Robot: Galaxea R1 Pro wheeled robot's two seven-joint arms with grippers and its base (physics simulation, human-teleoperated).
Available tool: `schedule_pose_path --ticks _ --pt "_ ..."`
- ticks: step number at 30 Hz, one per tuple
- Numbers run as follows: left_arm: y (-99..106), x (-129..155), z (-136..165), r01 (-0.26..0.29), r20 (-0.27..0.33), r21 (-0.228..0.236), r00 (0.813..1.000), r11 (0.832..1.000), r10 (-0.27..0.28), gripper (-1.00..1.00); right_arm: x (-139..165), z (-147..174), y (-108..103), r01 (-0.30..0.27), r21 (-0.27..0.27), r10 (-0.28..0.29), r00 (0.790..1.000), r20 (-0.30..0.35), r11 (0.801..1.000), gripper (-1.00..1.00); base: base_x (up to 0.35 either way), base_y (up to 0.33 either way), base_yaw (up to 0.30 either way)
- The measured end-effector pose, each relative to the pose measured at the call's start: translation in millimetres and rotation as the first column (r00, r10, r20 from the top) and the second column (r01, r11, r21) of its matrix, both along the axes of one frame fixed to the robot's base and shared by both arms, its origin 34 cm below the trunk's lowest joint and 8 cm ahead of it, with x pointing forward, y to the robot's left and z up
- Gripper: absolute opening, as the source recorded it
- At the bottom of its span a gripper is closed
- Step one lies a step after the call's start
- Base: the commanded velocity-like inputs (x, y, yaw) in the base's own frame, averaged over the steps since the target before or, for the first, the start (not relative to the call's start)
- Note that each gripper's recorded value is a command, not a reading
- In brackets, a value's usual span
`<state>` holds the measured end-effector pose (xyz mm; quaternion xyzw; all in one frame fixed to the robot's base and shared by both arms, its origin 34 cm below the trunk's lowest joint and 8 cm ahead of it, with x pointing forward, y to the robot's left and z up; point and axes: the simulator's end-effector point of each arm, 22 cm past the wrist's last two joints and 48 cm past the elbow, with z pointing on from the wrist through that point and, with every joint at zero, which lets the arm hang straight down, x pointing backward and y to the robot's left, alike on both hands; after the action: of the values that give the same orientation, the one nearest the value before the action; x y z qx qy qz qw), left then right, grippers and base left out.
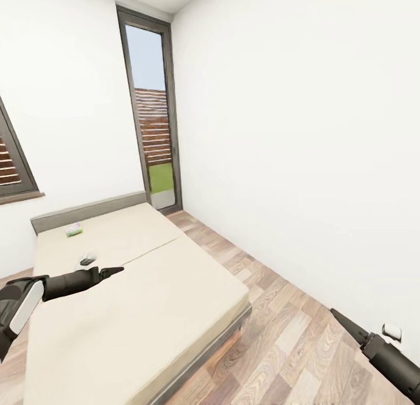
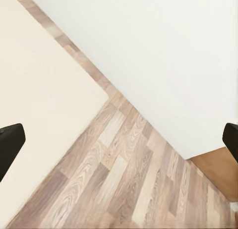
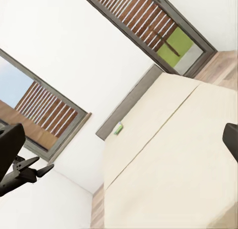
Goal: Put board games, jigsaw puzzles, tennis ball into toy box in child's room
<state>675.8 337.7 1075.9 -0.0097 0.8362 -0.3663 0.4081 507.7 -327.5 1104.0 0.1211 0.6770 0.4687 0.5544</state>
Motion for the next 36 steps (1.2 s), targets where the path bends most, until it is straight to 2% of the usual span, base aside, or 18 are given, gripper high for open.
schedule_pose_path --ticks 9,22,36 --pt "0 0 0 0.000 0.000 0.000 1.000 1.000 0.000 1.00 0 0 1 0.000 -0.001 0.000 1.000 0.001 1.000 1.00 -0.013 0.162 -0.106" --pt "0 0 0 0.001 0.001 -0.002 1.000 1.000 -0.001 1.00 4 -8 -3 0.025 -0.018 -0.025 0.999 -0.033 1.000 1.00 -0.001 0.046 -0.008" --pt "0 0 1 0.002 0.001 -0.002 1.000 1.000 -0.002 1.00 5 -12 -4 0.034 -0.025 -0.035 0.998 -0.046 0.999 1.00 -0.056 0.127 -0.001"
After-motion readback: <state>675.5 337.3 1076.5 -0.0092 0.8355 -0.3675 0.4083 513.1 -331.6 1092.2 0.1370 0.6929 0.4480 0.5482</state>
